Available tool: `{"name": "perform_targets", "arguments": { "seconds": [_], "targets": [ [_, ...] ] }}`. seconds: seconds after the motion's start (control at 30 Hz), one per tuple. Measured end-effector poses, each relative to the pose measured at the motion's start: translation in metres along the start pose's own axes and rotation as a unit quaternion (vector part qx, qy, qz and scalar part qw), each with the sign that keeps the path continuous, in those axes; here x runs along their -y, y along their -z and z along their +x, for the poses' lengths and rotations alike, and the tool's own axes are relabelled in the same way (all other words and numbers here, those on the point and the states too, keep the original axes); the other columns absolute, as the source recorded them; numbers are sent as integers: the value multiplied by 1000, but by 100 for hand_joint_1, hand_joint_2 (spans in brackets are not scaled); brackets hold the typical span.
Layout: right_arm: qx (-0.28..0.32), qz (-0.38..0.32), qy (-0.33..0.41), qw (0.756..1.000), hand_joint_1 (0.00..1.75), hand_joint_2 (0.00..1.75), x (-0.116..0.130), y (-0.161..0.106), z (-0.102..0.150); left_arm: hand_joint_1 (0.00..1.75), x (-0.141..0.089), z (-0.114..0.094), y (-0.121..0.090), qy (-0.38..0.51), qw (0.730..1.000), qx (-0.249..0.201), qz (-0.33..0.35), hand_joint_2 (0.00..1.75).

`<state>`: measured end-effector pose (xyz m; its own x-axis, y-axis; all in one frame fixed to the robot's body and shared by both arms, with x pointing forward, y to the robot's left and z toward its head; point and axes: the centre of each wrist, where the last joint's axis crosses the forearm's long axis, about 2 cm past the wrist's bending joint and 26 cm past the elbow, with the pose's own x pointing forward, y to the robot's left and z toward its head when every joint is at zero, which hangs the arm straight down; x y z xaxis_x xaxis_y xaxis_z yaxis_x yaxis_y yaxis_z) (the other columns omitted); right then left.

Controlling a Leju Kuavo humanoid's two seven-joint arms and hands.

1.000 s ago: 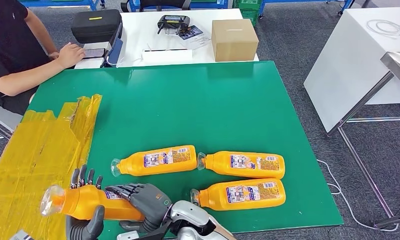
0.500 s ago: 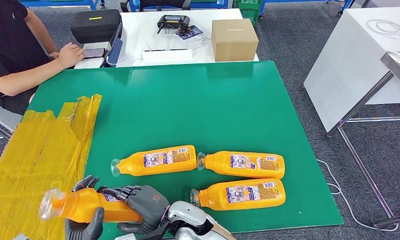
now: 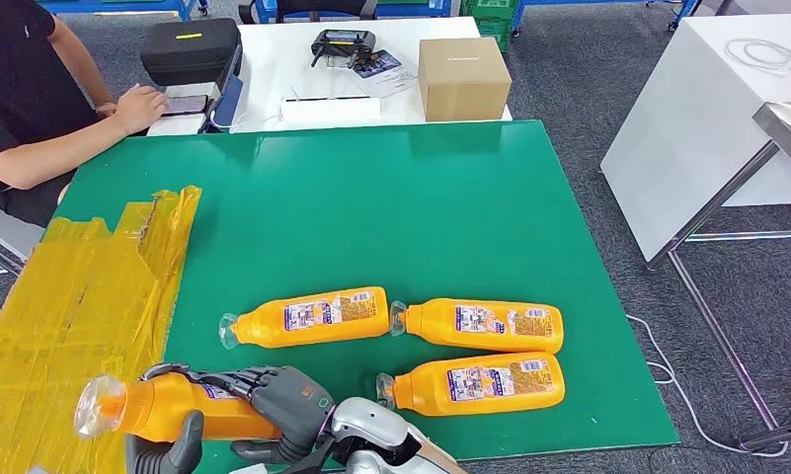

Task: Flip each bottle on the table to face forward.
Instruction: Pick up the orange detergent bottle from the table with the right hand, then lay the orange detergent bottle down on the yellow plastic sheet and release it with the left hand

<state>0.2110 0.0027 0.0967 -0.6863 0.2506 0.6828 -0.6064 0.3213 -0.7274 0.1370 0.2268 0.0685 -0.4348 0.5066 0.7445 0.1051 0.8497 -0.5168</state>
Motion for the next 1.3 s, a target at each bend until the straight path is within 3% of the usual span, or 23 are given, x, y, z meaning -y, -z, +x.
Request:
{"name": "perform_targets", "arguments": {
  "seconds": [0.13, 0.27, 0.53, 0.77, 1.3],
  "targets": [
    [1, -9, -3, 1000, 168, 175, 3, 1, 1, 175, 1, 2, 3, 1, 1000, 8, -5, 175],
    [4, -27, -18, 999, 0, 0, 8, 2, 4, 175, 2, 7, 6, 9, 1000, 16, -22, 175],
    [0, -83, -42, 996, 0, 0, 32, 3, 15, 175, -2, 36, 19, 107, 989, 36, -91, 175],
    [-16, -132, -26, 991, 0, 0, 51, -2, 17, 175, 0, 59, 30, 187, 975, 63, -99, 175],
    [-18, -152, -20, 988, 0, 0, 57, -5, 18, 175, 2, 68, 34, 196, 972, 81, -104, 175]
  ]
}}
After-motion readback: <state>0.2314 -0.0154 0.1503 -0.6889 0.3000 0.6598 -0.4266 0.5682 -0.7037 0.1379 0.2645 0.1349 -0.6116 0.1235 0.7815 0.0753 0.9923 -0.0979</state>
